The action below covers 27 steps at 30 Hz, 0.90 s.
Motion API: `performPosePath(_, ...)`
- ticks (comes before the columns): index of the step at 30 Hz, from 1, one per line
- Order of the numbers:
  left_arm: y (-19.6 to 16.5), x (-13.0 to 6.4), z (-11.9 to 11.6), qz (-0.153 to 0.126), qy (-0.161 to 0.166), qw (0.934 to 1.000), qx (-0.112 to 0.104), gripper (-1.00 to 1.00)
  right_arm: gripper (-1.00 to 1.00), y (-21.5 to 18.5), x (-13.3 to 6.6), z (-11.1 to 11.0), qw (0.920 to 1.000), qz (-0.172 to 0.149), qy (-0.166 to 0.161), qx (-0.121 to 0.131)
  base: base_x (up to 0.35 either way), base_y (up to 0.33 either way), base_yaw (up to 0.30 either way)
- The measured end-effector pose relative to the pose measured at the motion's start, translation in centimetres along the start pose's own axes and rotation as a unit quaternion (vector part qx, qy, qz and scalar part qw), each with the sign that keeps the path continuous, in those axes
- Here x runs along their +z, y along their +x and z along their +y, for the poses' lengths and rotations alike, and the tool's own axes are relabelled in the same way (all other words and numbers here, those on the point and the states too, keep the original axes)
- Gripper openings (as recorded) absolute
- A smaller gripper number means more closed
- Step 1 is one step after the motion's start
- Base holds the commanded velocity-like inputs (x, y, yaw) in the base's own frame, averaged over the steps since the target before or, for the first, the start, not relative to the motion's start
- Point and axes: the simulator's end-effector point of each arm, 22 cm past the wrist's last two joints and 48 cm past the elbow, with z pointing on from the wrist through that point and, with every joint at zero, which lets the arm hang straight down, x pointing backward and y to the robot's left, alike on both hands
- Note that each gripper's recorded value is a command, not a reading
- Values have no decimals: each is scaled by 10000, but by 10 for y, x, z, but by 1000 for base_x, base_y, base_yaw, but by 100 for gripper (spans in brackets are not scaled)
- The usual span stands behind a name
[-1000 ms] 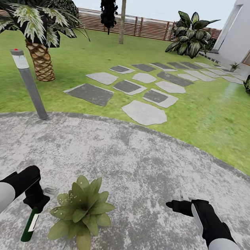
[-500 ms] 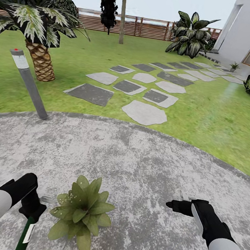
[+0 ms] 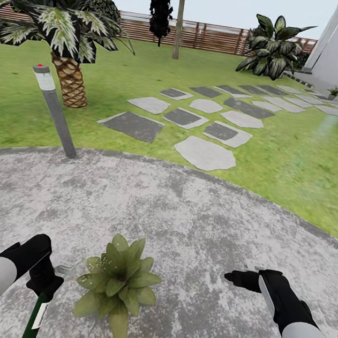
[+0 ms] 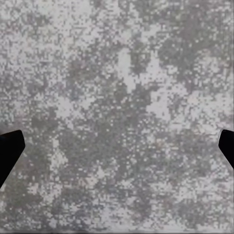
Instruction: Pick up the pesticide atomizer in the garden and spray insectifuge to fully cover both potted plants in the garden.
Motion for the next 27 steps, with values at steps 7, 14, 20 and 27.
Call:
performPosePath(7, -6, -5, -1, -62, 5, 10000, 14, -100, 100, 0, 0, 0, 10000, 5, 0, -4, -43, -66, 157)
performPosePath(14, -17, -15, -2, -172, -16, 9998, 39, -100, 100, 0, 0, 1, 10000, 4, -2, -10, -1, -2, 221)
performPosePath(20, -19, -15, -3, -179, -14, 9998, 54, -100, 100, 0, 0, 1, 10000, 5, -3, -4, -92, -194, 31)
performPosePath(27, -18, -15, -3, -178, -14, 9998, 52, -100, 100, 1, 0, 1, 10000, 3, -7, -5, -22, -63, 24)
